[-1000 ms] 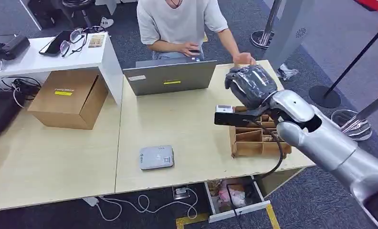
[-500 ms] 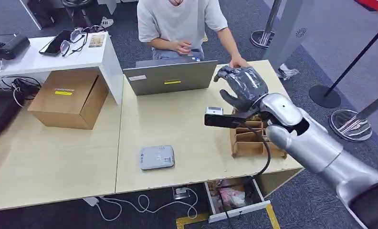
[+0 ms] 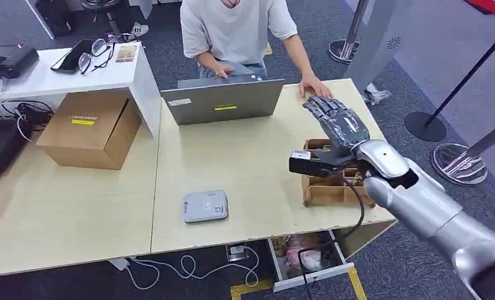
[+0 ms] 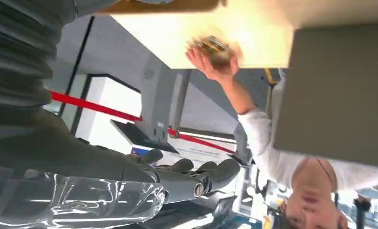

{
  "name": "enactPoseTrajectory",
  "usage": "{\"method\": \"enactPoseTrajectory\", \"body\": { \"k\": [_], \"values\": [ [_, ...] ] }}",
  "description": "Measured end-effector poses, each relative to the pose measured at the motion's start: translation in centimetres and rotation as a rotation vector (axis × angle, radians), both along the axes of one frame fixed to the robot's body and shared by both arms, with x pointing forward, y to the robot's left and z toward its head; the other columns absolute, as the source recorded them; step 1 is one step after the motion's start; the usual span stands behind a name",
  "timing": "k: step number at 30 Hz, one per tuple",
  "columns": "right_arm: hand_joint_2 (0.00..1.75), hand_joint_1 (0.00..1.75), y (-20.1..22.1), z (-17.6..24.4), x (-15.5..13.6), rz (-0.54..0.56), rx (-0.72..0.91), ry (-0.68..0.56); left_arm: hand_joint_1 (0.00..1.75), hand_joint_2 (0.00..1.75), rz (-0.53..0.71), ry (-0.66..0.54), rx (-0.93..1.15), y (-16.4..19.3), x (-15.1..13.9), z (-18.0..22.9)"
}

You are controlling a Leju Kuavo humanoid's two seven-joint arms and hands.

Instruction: Pass the card to the sensor for recognition and then transmit it.

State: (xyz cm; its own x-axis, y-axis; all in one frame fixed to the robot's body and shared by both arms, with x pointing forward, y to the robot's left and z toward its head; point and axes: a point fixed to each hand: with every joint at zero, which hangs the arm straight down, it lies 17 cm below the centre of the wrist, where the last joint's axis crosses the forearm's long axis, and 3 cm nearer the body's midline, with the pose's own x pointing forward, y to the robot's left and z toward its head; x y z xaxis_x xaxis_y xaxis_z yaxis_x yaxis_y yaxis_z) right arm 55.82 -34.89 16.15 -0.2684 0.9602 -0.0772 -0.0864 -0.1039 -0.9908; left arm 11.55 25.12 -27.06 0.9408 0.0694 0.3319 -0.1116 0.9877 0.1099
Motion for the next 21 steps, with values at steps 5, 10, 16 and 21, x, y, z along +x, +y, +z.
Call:
{"method": "enactPoseTrajectory", "body": {
  "k": [5, 10, 16, 21],
  "values": [
    [1.75, 0.0, -3.0, -1.8, -1.3, -0.055, -0.005, 0.037, 0.0, 0.0, 0.022, 0.005, -0.001, 0.1, -0.3, -0.1],
    [1.75, 0.0, -6.0, -2.4, -2.6, -0.099, -0.01, 0.05, 0.0, 0.0, 0.04, 0.011, -0.003, 0.2, -0.6, -0.1],
    [1.75, 0.0, -7.4, -2.4, -3.2, -0.117, -0.019, 0.052, 0.0, 0.0, 0.045, 0.014, -0.003, 0.2, -0.8, -0.2],
    [1.75, 0.0, -8.5, -3.0, -4.2, -0.127, -0.021, 0.079, 0.0, 0.0, 0.051, 0.013, -0.004, 0.2, -1.0, -0.2]
  ]
}}
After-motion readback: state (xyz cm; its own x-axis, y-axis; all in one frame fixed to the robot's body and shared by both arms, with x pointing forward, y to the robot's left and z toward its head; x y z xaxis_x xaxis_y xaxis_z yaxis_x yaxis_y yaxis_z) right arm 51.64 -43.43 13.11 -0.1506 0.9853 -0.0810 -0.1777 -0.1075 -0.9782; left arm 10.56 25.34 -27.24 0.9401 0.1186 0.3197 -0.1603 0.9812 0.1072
